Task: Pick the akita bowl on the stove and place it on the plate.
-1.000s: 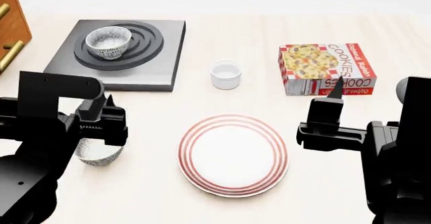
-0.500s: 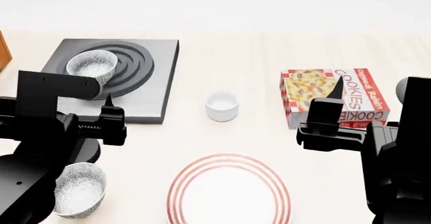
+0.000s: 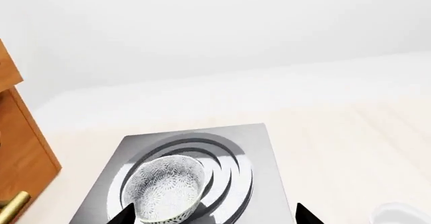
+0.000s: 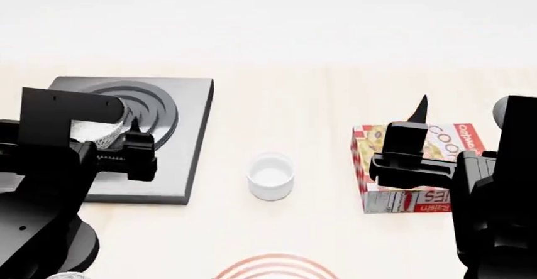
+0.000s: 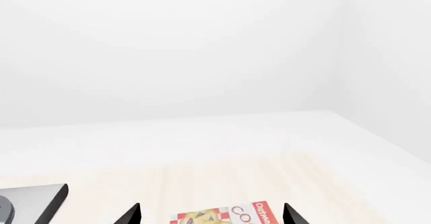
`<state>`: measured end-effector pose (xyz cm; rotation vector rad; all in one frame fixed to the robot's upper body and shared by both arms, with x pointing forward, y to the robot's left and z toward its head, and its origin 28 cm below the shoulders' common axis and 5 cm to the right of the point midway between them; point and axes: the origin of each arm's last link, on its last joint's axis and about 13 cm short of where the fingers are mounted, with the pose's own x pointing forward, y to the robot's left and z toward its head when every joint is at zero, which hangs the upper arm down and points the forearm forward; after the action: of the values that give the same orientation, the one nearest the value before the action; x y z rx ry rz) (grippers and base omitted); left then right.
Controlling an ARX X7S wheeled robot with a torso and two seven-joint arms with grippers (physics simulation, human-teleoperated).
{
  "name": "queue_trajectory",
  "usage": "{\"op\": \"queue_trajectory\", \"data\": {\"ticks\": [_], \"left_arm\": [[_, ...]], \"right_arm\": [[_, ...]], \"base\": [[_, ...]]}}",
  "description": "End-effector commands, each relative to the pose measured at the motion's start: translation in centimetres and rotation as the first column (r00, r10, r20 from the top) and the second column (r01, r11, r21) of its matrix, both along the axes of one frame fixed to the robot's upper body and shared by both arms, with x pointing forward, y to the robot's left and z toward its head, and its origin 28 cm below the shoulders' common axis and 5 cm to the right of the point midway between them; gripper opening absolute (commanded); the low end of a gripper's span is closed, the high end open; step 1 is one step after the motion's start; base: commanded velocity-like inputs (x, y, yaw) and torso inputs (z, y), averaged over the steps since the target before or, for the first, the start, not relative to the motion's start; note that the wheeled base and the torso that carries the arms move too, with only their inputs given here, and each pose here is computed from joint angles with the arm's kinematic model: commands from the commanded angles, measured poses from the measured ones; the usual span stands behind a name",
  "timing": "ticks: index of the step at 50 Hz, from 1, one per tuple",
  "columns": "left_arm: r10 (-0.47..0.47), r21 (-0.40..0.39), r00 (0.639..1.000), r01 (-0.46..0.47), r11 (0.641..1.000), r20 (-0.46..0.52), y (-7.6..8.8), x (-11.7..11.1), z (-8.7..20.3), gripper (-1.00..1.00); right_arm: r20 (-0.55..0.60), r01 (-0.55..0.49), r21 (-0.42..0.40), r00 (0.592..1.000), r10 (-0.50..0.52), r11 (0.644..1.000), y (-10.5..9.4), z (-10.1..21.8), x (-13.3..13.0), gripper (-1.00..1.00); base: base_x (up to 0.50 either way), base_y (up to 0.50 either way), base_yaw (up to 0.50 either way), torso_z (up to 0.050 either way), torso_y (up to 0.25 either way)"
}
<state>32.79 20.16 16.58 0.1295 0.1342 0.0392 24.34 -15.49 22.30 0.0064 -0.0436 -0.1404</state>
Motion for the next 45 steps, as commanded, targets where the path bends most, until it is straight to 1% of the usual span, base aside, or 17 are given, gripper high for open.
{"op": "queue_trajectory", "data": {"ticks": [1,16,27,32,35,37,39,45], "left_arm": [[-0.017,-0.040,1.000,0.017,0.999,0.018,-0.1,0.0,0.3,1.00],[-0.021,-0.037,1.000,0.022,0.999,0.015,-0.2,0.0,0.0,1.00],[-0.030,-0.022,0.999,0.030,0.999,0.018,-0.1,-0.1,0.6,1.00],[-0.035,0.018,0.999,0.035,0.999,0.025,0.0,0.5,2.2,1.00],[-0.034,0.044,0.999,0.033,0.998,0.029,0.1,1.2,3.7,1.00],[-0.042,0.066,0.997,0.038,0.997,0.058,0.1,1.6,5.0,1.00],[-0.051,0.090,0.997,0.046,0.995,0.065,0.0,1.9,6.3,1.00],[-0.055,0.108,0.995,0.046,0.993,0.083,-0.1,2.8,8.6,1.00]], "right_arm": [[0.003,0.001,0.020,1.000,-0.002,1.000,-0.1,0.0,0.0,1.00],[0.004,0.000,0.020,1.000,0.000,1.000,-0.1,-0.1,0.0,1.00],[0.005,-0.001,0.019,1.000,0.001,1.000,-0.1,0.0,0.0,1.00],[0.004,0.001,0.020,1.000,-0.001,1.000,-0.1,0.0,0.0,1.00],[0.005,0.002,0.021,1.000,-0.003,1.000,-0.1,-0.1,0.0,1.00],[0.005,0.003,0.021,1.000,-0.003,1.000,-0.1,0.0,0.0,1.00],[0.004,0.004,0.021,1.000,-0.004,1.000,-0.1,-0.1,0.0,1.00],[0.004,0.005,0.022,1.000,-0.005,1.000,-0.1,0.0,0.0,1.00]], "base": [[0.35,-0.02,0.00,0.000,0.000],[0.35,-0.02,0.00,0.000,0.001],[0.35,-0.02,0.00,0.000,0.000],[0.10,0.00,0.00,0.000,0.000],[0.00,0.00,0.00,0.000,0.000],[0.00,0.00,0.00,0.000,0.000],[0.00,0.00,0.00,0.000,0.005],[0.00,0.00,0.00,0.000,0.000]]}}
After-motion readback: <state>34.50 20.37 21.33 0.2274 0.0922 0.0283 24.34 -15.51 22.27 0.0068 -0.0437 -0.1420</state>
